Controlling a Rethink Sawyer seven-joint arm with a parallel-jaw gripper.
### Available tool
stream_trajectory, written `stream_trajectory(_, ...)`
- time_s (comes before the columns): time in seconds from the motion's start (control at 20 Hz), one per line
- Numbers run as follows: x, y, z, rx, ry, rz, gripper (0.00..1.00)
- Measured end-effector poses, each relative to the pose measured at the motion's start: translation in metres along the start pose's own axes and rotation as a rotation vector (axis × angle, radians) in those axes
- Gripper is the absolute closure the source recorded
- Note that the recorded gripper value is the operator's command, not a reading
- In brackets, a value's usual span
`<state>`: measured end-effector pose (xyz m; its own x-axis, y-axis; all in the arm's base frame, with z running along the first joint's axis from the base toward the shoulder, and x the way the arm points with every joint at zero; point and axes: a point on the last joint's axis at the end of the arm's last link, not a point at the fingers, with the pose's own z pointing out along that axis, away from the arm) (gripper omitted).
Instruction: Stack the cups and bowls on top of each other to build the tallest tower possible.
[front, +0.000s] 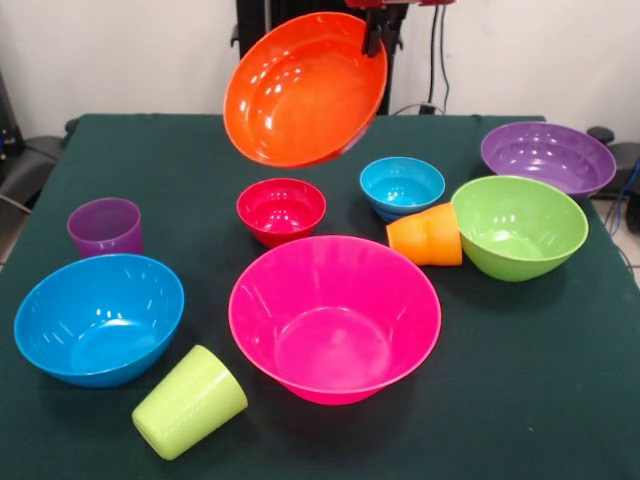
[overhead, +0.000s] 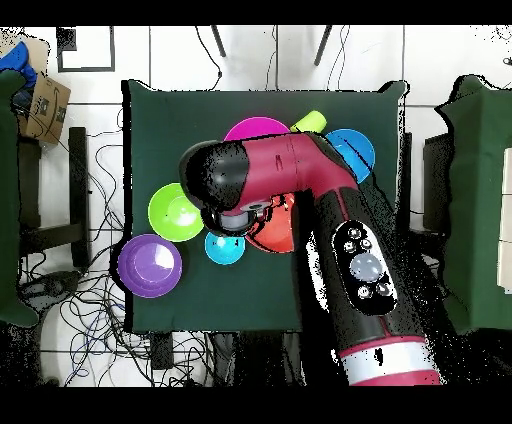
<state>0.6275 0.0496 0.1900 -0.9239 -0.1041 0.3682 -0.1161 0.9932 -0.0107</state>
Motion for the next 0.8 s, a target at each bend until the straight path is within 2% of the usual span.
stream_trajectory(0.25, -0.011, 0.008, 0.007, -0.009, 0.028, -0.011, 1.00)
stream_trajectory(0.7, -0.012, 0.010, 0.013, -0.015, 0.043, -0.014, 1.00)
stream_trajectory(0.75, -0.012, 0.010, 0.015, -0.016, 0.046, -0.015, 0.00)
stream_trajectory(0.8, -0.012, 0.010, 0.015, -0.016, 0.046, -0.015, 0.00)
